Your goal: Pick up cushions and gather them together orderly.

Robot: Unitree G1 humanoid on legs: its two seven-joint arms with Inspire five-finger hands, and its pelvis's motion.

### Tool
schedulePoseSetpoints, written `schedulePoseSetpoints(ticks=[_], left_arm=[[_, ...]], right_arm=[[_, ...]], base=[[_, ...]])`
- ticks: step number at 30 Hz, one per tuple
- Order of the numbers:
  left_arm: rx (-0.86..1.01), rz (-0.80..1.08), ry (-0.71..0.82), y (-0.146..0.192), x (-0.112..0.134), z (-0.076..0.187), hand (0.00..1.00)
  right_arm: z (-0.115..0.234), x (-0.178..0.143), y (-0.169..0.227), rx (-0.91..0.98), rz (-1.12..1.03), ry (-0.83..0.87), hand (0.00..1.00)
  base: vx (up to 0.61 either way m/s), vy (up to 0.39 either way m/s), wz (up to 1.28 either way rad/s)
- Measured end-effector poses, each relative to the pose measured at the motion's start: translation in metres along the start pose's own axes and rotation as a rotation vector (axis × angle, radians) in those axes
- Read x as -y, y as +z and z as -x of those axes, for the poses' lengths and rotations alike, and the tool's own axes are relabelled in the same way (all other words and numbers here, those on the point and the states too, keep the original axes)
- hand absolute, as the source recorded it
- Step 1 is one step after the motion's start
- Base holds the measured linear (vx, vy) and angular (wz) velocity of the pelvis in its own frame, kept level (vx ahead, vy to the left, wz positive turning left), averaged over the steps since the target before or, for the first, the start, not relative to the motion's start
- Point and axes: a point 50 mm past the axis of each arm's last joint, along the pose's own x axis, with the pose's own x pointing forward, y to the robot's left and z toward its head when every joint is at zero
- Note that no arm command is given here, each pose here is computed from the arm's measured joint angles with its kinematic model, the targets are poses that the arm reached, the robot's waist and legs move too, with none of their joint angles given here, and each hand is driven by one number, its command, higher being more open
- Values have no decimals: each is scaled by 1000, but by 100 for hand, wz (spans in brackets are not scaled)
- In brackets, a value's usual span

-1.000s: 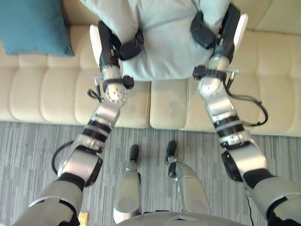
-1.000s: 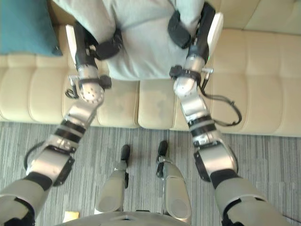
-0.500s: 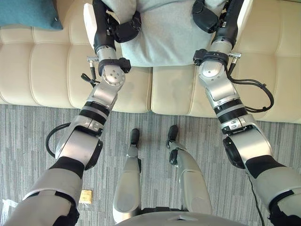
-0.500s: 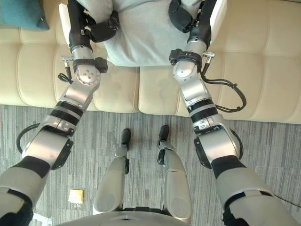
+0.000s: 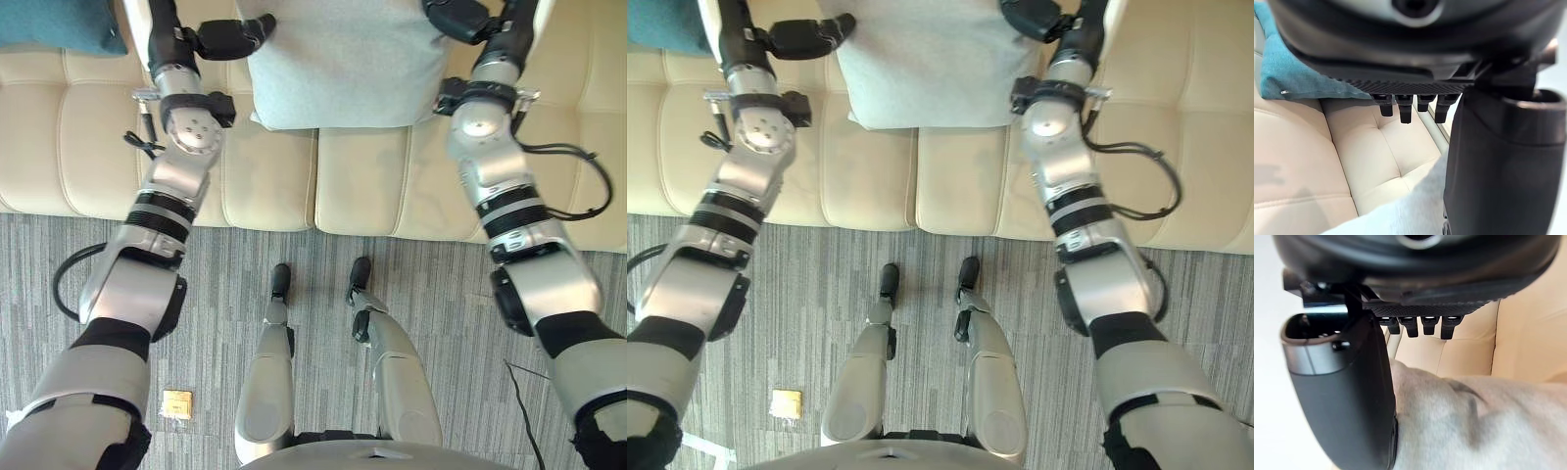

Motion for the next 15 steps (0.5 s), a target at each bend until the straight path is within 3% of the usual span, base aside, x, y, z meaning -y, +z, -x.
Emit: schedulePoseSetpoints(ticks=[6,10,13,15], left_arm=[[-93,100,130,-8,-37,-16,100],[-132,196,155,-11,-40,-16,100],[-158,303,170,-24,-44,-1,100],[-168,330,162,-43,-47,25,100]], right_arm=[[-14,24,-5,-57,-10,1,100],[-14,26,-10,-99,-52,12,100],[-10,26,-15,-115,-74,24,100],[3,32,-26,-116,-97,33,100]], base=[[14,-32,-1],[5,-27,0],[3,-12,-1],[34,-23,2]])
